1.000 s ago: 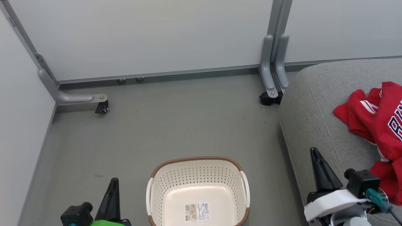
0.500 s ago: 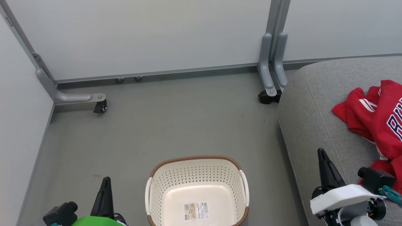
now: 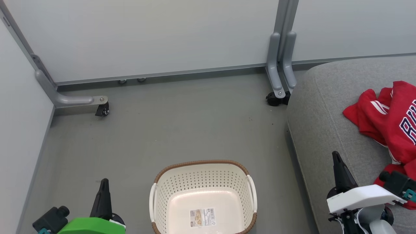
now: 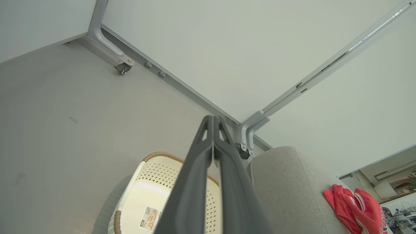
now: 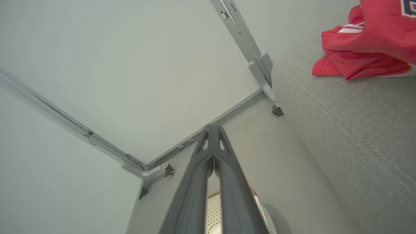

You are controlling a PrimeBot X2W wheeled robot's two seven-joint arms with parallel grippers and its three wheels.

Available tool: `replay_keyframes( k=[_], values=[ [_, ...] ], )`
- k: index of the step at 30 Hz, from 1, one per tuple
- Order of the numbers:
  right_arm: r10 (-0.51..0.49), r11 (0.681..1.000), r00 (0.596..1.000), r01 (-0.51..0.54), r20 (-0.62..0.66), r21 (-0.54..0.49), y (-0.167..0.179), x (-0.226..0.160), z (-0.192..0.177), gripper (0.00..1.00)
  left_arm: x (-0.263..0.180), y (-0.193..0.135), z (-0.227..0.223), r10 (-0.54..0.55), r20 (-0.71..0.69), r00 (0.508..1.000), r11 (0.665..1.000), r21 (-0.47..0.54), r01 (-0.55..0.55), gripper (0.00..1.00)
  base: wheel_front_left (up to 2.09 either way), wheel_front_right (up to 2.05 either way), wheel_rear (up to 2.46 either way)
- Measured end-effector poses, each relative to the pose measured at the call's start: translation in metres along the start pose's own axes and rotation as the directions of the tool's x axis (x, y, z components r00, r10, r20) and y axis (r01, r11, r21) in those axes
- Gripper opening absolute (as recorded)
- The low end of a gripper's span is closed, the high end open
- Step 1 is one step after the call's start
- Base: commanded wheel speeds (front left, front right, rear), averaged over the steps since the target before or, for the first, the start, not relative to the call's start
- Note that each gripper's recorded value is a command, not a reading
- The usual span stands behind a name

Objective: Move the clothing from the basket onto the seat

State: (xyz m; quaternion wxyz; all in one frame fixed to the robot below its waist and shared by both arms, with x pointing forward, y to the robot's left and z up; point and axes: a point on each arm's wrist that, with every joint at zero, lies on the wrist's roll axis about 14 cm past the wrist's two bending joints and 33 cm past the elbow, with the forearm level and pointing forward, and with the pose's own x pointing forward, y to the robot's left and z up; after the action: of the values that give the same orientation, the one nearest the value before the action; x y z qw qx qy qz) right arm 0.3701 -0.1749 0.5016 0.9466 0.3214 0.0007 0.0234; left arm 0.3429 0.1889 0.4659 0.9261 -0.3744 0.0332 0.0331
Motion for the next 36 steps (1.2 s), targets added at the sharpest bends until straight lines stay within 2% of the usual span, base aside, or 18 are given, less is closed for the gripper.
replay_keyframes(
  k=[8,18,36],
  values=[
    [-0.018,0.994,1.000,0.018,0.000,0.107,-0.003,0.003,0.002,0.00,0.005,-0.001,0.006,0.003,0.005,1.000,0.996,-0.094,-0.003,0.00,0.00,0.00,0.00],
    [-0.037,0.972,0.999,0.037,-0.006,0.231,-0.008,0.005,0.004,0.00,0.011,-0.004,0.010,0.001,0.006,1.000,0.979,-0.203,0.000,0.00,0.00,0.00,0.00],
    [-0.053,0.906,0.999,0.053,-0.011,0.421,-0.012,0.008,0.007,0.00,0.019,-0.006,0.017,-0.004,0.005,1.000,0.928,-0.374,0.006,0.00,0.00,0.00,0.00]
  ],
)
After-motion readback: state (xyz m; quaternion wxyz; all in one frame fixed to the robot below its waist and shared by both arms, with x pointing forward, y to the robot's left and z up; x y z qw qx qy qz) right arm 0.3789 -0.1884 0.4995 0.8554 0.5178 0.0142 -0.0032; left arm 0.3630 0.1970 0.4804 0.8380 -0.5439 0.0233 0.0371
